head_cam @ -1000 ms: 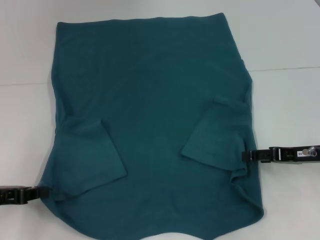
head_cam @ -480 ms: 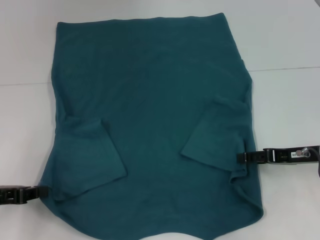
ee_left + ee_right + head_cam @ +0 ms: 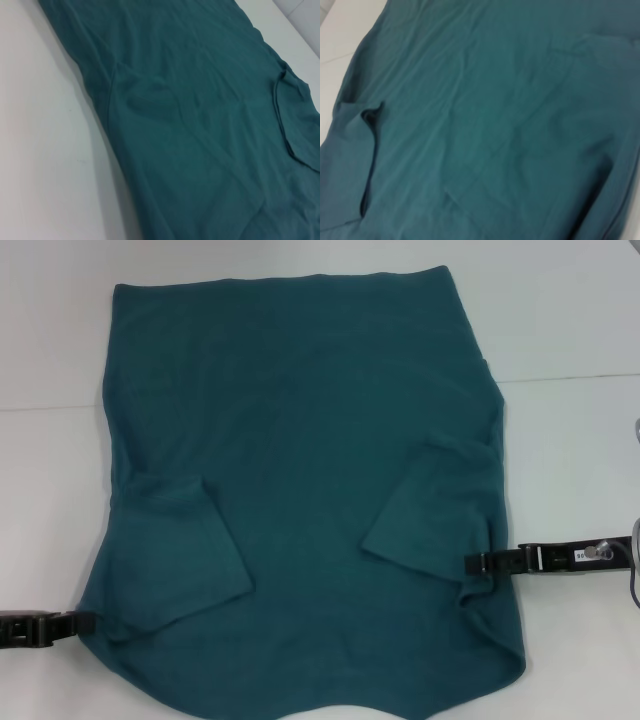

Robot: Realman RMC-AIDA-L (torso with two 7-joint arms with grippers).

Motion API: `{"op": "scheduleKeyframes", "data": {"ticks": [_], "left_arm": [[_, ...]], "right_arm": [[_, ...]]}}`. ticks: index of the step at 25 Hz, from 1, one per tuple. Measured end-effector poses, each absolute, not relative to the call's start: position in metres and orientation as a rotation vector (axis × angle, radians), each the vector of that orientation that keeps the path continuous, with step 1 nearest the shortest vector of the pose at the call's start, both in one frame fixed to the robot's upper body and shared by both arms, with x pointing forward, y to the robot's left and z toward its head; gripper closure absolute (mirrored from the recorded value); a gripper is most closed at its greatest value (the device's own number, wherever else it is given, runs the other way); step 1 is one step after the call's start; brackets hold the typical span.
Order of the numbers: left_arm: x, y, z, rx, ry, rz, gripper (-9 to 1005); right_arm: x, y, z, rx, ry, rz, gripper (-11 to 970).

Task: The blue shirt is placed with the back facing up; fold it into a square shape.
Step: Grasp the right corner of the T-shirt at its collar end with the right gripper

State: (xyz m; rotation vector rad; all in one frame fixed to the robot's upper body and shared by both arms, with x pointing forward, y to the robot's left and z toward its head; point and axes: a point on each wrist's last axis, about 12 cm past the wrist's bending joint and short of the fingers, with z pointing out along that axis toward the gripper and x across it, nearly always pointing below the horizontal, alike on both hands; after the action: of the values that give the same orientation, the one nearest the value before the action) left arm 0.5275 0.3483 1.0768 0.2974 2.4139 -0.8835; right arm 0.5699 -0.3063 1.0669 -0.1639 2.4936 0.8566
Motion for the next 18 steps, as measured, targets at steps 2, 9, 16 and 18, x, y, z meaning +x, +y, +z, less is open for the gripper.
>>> {"op": "scheduleKeyframes", "data": {"ticks": [2, 9, 16, 18], "left_arm": [[0.527, 0.348, 1.077, 0.297, 2.414, -0.884, 969], [0.527, 0.347, 1.076, 0.297, 2.414, -0.885, 968], [0.527, 0.347, 1.076, 0.296, 2.413, -0.886, 968], [0.527, 0.347, 1.076, 0.296, 2.413, -0.884, 968]], "right_arm": [[0.569, -0.305, 1.068, -0.179, 2.495, 0.871, 140], [0.565, -0.301, 1.07, -0.217, 2.503, 0.925, 140], [0.555, -0.302, 1.07, -0.232, 2.521, 0.996, 140], [0.551, -0.305, 1.068, -0.224, 2.53, 1.01, 141]]}}
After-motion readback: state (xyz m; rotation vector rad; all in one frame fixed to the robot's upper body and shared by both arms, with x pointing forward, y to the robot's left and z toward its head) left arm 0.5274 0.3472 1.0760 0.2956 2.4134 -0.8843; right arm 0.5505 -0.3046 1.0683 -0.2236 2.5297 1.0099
